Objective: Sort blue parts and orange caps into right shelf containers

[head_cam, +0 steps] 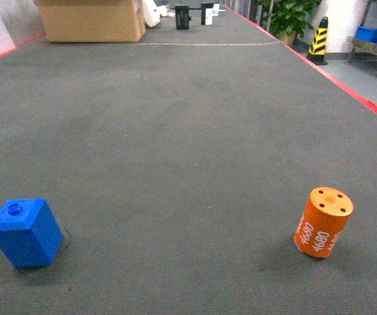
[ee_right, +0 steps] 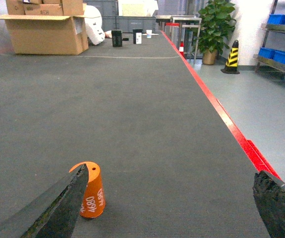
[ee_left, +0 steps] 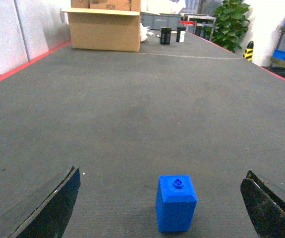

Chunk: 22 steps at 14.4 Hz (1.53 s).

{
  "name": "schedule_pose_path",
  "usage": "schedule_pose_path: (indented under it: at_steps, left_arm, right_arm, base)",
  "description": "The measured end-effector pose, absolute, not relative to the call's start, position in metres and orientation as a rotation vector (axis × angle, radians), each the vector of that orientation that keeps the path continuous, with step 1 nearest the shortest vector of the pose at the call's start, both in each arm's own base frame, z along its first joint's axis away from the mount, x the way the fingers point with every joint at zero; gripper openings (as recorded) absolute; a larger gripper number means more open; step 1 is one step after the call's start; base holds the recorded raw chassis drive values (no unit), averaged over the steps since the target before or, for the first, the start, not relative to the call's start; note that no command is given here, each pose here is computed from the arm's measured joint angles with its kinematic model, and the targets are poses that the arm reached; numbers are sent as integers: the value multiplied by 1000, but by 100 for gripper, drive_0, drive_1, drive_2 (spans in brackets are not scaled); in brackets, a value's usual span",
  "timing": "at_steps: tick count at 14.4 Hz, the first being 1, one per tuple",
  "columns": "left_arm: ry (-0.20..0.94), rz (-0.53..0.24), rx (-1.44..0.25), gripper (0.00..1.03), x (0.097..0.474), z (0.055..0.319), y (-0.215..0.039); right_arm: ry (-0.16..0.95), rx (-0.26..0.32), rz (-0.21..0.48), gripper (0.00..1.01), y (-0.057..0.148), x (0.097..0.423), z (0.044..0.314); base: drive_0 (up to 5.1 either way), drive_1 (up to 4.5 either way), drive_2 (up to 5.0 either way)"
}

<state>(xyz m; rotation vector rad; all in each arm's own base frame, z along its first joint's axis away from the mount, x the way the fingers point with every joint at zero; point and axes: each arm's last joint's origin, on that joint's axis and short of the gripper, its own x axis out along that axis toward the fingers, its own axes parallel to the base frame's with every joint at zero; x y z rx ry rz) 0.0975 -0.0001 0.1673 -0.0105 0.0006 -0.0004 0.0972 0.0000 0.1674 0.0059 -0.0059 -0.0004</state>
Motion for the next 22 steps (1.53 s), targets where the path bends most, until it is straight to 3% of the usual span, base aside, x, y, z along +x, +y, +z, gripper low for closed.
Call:
schedule_pose_path:
  at_steps: [22]
  left_arm:
    - [1,-1,-10,98,97,167,0]
  right_arm:
    - [-4,6,0,98,0,97,167]
  base:
    - [0,0,0]
